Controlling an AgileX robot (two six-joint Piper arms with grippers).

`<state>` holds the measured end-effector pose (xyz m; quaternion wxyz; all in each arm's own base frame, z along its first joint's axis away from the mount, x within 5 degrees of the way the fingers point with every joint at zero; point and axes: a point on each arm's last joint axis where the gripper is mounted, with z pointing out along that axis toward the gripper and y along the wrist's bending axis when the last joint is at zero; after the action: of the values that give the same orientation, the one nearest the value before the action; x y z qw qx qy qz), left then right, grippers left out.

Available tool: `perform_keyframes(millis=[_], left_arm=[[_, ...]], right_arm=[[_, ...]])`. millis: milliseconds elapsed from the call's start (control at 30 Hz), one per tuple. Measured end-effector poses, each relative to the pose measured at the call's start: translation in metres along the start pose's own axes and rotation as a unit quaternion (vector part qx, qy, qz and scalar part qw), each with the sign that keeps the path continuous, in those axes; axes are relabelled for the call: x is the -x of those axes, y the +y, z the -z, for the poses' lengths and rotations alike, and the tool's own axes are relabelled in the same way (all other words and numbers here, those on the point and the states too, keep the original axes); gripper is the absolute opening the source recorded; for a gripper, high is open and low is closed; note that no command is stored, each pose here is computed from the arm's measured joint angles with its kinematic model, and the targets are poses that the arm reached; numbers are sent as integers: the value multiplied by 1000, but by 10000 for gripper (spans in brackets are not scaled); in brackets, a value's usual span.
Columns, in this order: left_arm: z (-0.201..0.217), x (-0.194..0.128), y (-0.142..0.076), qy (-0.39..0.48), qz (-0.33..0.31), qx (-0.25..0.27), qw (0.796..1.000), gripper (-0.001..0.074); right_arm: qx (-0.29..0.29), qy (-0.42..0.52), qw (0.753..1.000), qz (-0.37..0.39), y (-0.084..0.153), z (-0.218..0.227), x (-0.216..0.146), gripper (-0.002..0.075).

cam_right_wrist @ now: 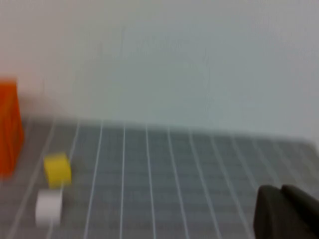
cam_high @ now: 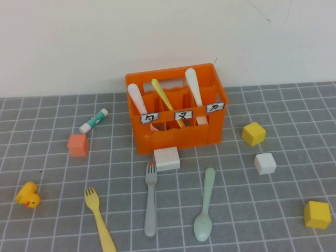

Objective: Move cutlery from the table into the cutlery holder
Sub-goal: Pick up the fork

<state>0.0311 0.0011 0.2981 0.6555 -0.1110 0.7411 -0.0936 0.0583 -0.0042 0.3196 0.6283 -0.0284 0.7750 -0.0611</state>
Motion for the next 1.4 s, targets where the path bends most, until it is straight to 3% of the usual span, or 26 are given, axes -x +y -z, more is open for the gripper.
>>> perform_keyframes(millis=[100,267,333,433,567,667,767,967,1033,1133,1267,1400], left_arm=[[-7,-15,-5,51,33,-35,998,-1],[-11,-31,-27,160,-16,-154,975,-1],[-15,-32,-32,190,-11,-177,966,-1],[-27,-30,-32,217,16,-160,963,-1],[-47,-24,-26,277,45,-92,955,-1],[-59,-18,-23,344,43,-40,937,0],[-72,-14,-20,423,20,-3,906,11],[-91,-16,-20,476,-4,-1,879,30],[-96,-17,-25,483,24,-20,875,30],[-98,-16,-42,483,74,-100,867,31],[-99,-6,-63,433,103,-225,867,31],[-103,9,-77,360,146,-296,872,31]], right_arm=[[28,101,994,39,5,-17,-17,-3],[134,213,962,103,20,-34,-34,-3],[173,235,949,116,26,-40,-38,-3],[222,257,933,121,33,-47,-41,-3],[252,263,924,117,38,-55,-42,-3],[258,267,921,114,39,-57,-43,-3],[266,278,916,112,40,-56,-44,-3],[268,272,919,102,41,-57,-43,-3],[268,267,921,96,42,-58,-42,-3],[265,259,924,92,42,-59,-41,-3],[262,250,928,83,42,-60,-39,-3],[266,241,931,66,44,-61,-37,-3]])
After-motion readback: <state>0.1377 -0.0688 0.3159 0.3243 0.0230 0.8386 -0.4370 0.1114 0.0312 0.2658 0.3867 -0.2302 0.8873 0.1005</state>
